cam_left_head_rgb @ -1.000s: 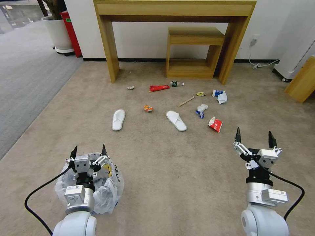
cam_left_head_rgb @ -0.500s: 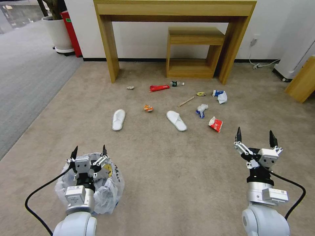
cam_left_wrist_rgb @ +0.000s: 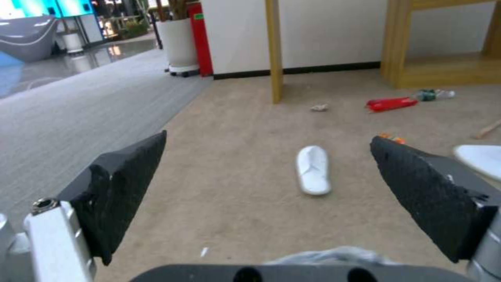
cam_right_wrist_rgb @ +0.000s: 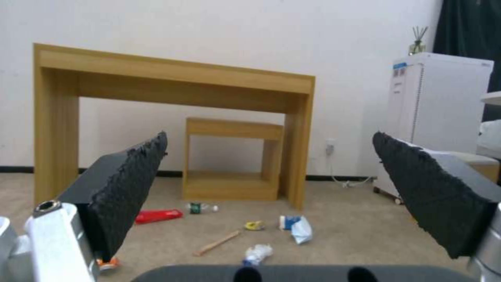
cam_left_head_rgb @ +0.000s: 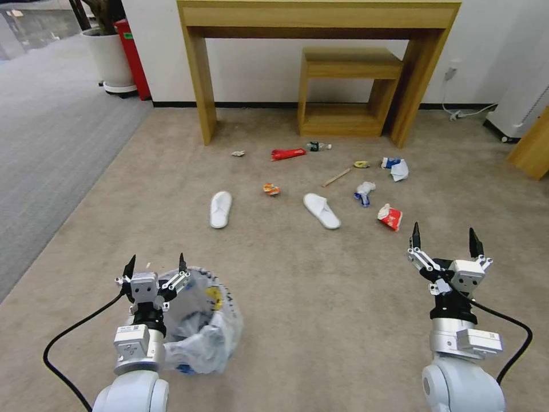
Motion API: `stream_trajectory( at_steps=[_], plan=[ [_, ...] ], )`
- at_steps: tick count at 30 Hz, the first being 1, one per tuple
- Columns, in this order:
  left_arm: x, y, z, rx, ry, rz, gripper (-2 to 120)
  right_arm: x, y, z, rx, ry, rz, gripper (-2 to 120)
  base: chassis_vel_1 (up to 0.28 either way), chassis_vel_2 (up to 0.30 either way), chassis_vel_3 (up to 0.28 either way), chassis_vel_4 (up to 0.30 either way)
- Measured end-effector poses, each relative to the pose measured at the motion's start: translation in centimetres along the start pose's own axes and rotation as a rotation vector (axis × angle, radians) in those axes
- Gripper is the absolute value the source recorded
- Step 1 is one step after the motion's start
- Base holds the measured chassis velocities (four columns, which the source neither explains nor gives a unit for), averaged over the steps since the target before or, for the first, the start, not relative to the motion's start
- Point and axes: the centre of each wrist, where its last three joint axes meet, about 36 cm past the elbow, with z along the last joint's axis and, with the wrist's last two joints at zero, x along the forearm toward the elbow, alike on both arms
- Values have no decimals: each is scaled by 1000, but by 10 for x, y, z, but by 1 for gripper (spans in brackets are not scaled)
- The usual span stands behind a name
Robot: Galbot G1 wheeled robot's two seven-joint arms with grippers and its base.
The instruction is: Pick up the trash bin and place the garbage on the floor into it.
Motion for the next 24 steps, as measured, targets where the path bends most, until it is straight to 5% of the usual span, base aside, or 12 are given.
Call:
stream_trajectory(
  at_steps=[24],
  plan=[
    [-3,-1,5,3,10,0,100,0,1,8,-3,-5,-16,100,25,19,-24,-27]
  ],
)
